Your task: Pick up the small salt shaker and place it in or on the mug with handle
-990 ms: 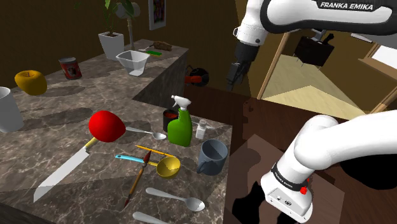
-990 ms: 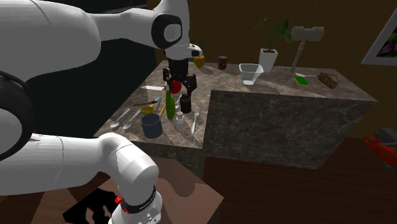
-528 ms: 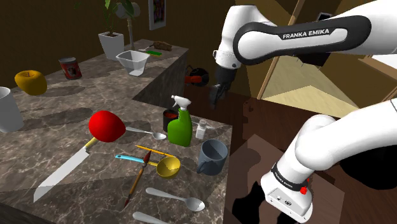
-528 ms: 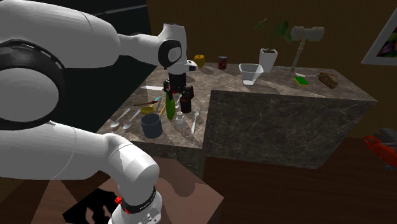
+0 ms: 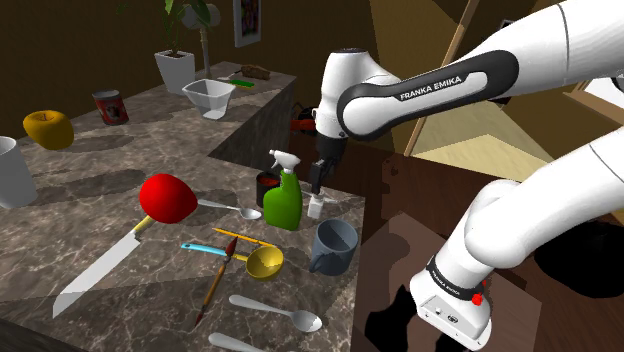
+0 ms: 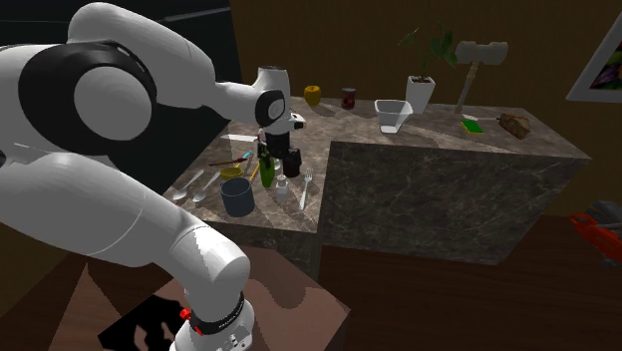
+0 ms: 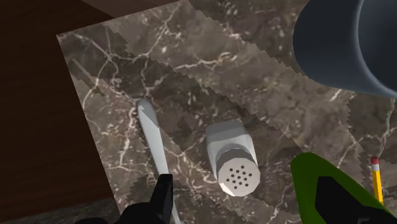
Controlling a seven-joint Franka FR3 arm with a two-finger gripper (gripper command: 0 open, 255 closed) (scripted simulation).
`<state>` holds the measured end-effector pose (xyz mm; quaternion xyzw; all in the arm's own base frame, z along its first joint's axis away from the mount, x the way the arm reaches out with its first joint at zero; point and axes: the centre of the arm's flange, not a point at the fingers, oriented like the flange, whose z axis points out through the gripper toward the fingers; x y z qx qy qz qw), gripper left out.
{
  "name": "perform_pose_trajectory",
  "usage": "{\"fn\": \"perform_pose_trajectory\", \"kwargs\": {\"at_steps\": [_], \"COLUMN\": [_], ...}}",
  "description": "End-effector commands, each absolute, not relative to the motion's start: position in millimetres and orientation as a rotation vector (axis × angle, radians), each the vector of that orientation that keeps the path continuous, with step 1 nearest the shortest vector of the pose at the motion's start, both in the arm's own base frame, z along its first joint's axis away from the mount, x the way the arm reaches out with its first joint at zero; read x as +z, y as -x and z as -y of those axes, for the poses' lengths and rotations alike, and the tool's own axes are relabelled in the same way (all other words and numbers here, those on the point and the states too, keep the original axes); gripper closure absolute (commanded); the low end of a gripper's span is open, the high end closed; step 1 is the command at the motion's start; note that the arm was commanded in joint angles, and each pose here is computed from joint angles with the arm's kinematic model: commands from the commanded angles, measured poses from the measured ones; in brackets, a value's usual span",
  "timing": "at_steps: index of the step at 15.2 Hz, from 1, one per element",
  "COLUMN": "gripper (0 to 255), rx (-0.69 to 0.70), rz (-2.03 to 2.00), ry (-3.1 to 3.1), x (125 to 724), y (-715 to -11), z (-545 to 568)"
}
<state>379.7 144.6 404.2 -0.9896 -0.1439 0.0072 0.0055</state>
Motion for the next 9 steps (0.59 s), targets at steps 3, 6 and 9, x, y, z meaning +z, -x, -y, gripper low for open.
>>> {"fn": "perform_pose_trajectory", "kwargs": {"at_steps": [3,6,9], "gripper": [0,0,0], "rx": [0.022,0.022,0.022], "rz": [0.453,0.453,0.453], "ry": [3.098,3.098,3.098], "x": [383,370,370], "y": [-380,-380,-380], "z": [-146,-146,-146]}}
